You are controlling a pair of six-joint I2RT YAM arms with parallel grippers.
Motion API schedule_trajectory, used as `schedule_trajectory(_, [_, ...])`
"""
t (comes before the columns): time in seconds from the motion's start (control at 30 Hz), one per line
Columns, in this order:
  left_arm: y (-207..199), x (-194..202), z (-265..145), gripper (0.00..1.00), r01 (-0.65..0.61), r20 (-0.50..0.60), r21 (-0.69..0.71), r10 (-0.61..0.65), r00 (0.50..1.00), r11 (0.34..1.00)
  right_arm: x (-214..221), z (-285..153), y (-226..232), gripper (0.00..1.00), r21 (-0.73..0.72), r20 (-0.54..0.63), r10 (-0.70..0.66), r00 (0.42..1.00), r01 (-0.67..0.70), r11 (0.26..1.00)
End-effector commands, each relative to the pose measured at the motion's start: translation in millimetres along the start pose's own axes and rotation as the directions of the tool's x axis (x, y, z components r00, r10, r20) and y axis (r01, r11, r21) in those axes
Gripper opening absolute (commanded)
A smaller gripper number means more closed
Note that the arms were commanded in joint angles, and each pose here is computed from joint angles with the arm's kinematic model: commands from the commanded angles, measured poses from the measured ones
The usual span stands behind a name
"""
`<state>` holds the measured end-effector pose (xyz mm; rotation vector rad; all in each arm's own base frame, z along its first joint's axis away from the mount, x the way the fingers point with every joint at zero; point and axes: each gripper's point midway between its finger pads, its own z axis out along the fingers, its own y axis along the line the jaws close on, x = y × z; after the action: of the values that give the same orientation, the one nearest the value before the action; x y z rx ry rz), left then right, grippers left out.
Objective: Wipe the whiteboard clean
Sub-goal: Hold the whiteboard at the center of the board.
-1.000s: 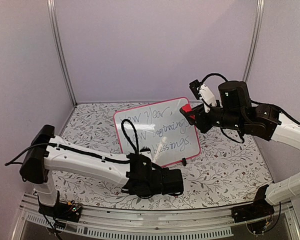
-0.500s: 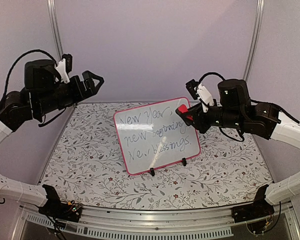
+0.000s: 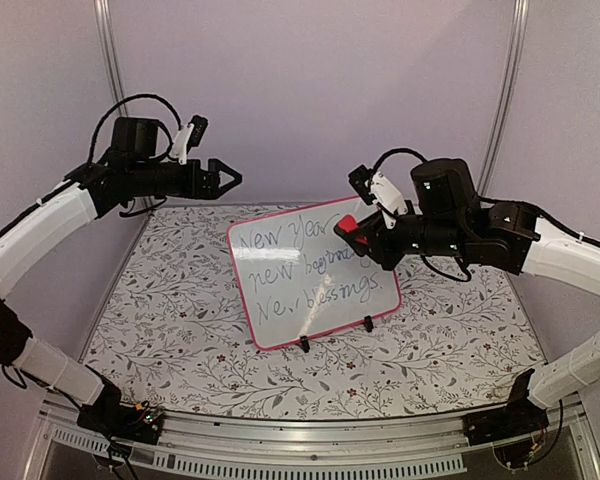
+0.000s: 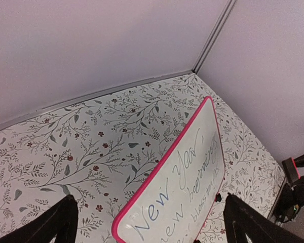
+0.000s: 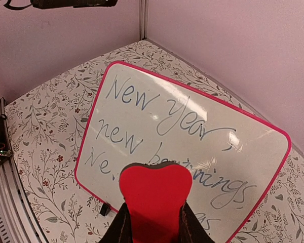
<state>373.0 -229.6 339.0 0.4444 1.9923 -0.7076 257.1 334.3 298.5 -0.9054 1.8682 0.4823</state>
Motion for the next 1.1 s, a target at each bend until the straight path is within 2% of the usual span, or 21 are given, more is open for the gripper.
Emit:
schedule_trajectory(0.0, [2.8,13.6,13.2,0.99,-0.073,0.023,0.215,0.07,0.997,0.974,-18.1,-1.8,8.7,0.1,-0.028,0.043,-0.01,0.999,0.011,1.0])
schedule_trajectory(0.2, [12.0,43.8,42.3,0.88,0.016,-0.051,0.306,-0.001,0.999,0.952,-16.7,3.6,13.3,0.1,-0.035,0.031,-0.013,0.999,0.014,0.999])
schedule_trajectory(0.33, [28.6,57.0,61.1,0.81,0.06,-0.087,0.286,-0.037,0.996,0.956,-11.6,13.2,18.4,0.1,-0.043,0.007,-0.018,1.0,0.018,0.999])
schedule_trajectory(0.6, [43.5,76.2,68.2,0.69,0.196,-0.136,0.377,-0.155,0.978,0.905,-8.0,28.0,26.7,0.1,-0.045,-0.025,-0.026,0.999,0.025,0.999])
schedule_trajectory(0.7, [38.5,79.7,70.5,0.64,0.21,-0.145,0.415,-0.164,0.976,0.885,-9.3,32.2,28.5,0.1,-0.045,-0.026,-0.026,0.999,0.025,0.999])
schedule_trajectory(0.97, [27.8,90.7,74.5,0.59,0.227,-0.172,0.452,-0.166,0.971,0.863,-11.7,38.5,34.6,0.1,-0.054,-0.03,-0.029,0.999,0.028,0.998])
schedule_trajectory(1.07, [19.7,94.6,76.6,0.53,0.218,-0.178,0.46,-0.151,0.972,0.861,-12.2,38.3,35.9,0.09,-0.054,-0.029,-0.032,0.999,0.03,0.998])
